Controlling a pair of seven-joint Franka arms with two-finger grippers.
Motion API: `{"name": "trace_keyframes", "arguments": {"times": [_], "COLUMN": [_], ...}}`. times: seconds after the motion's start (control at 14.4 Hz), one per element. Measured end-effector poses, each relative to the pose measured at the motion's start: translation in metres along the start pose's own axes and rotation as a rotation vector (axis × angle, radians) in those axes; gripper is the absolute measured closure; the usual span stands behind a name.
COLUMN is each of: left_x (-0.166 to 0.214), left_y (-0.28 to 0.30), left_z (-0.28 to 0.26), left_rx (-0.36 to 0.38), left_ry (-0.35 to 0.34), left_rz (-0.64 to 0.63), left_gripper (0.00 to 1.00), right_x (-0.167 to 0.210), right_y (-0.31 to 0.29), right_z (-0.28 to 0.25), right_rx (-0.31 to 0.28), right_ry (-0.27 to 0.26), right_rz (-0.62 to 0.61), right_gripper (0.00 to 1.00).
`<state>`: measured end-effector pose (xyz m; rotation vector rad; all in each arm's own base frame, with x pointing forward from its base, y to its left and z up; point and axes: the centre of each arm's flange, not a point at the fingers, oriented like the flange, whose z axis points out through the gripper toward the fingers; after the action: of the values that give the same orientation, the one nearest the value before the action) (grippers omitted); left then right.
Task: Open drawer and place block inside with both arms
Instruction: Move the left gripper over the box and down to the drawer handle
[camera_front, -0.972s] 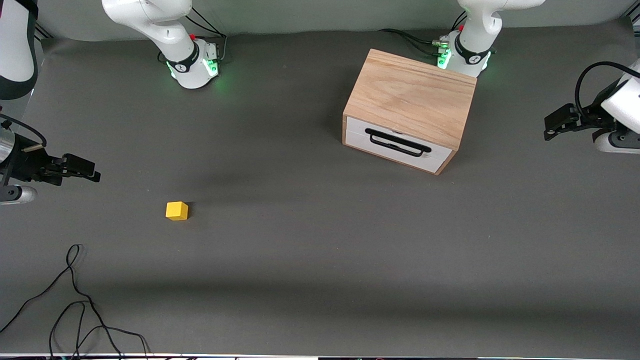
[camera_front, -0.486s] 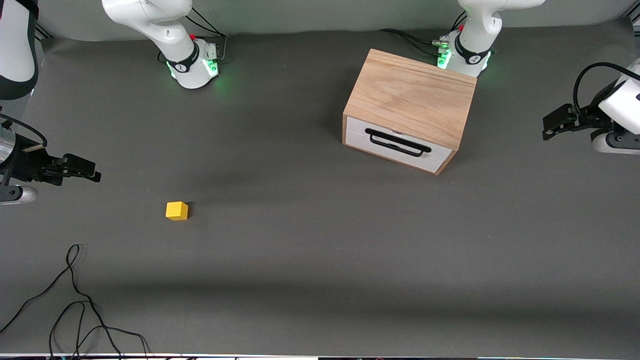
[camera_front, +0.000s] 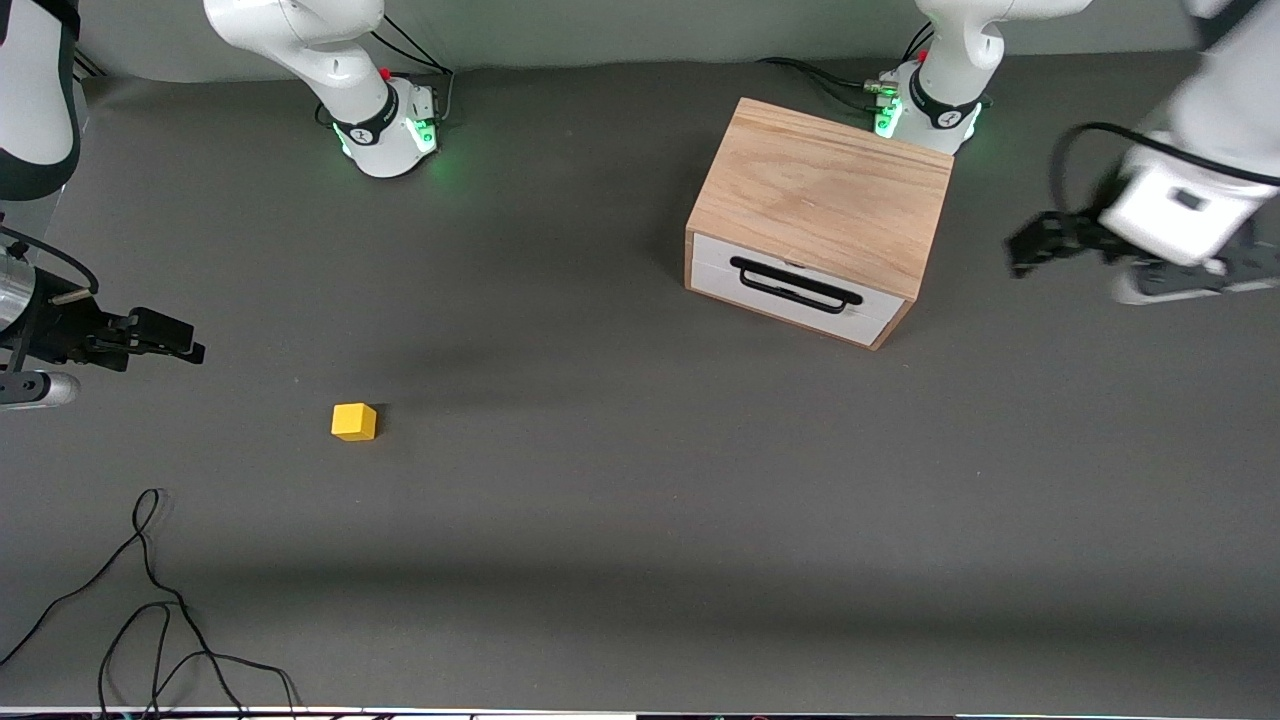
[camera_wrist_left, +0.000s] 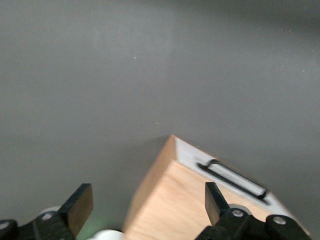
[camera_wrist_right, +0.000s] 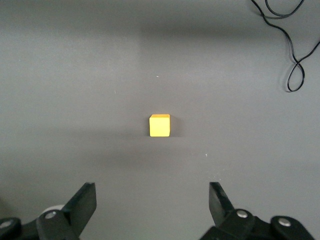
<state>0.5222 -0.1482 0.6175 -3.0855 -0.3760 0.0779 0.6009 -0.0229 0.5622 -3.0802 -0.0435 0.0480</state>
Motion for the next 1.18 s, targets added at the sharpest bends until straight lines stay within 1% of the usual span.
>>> {"name": "trace_keyframes", "arguments": {"times": [0.21,0.35,0.62,0.76,0.97,1.18], "left_x": [-0.042,-0.063,-0.089,-0.098,-0.094,-0.070], "left_y": [0.070,0.104,0.150,0.167,0.177,0.177], "left_z": [0.006,0.015,0.030,0.039,0.059,0.096], "left_rx": [0.012,0.022,0.032,0.046,0.079,0.132], "left_ry": [-0.002,-0.012,-0.034,-0.049,-0.075,-0.109], "left_rz": [-0.176,-0.291,-0.511,-0.577,-0.648,-0.677], "left_gripper": [0.00,0.00,0.00,0.00,0.00,0.00], "right_x": [0.000,0.003,0.008,0.009,0.009,0.009], "right_y": [-0.001,-0.002,-0.004,-0.003,-0.002,-0.001], "right_z": [0.001,0.007,0.028,0.035,0.047,0.056], "right_rx": [0.000,-0.001,-0.005,-0.006,-0.007,-0.008], "right_ry": [-0.001,0.004,-0.004,-0.002,-0.003,0.000], "right_rz": [-0.002,-0.003,-0.006,-0.005,-0.002,-0.001], "right_gripper": [0.00,0.00,0.00,0.00,0.00,0.00]}}
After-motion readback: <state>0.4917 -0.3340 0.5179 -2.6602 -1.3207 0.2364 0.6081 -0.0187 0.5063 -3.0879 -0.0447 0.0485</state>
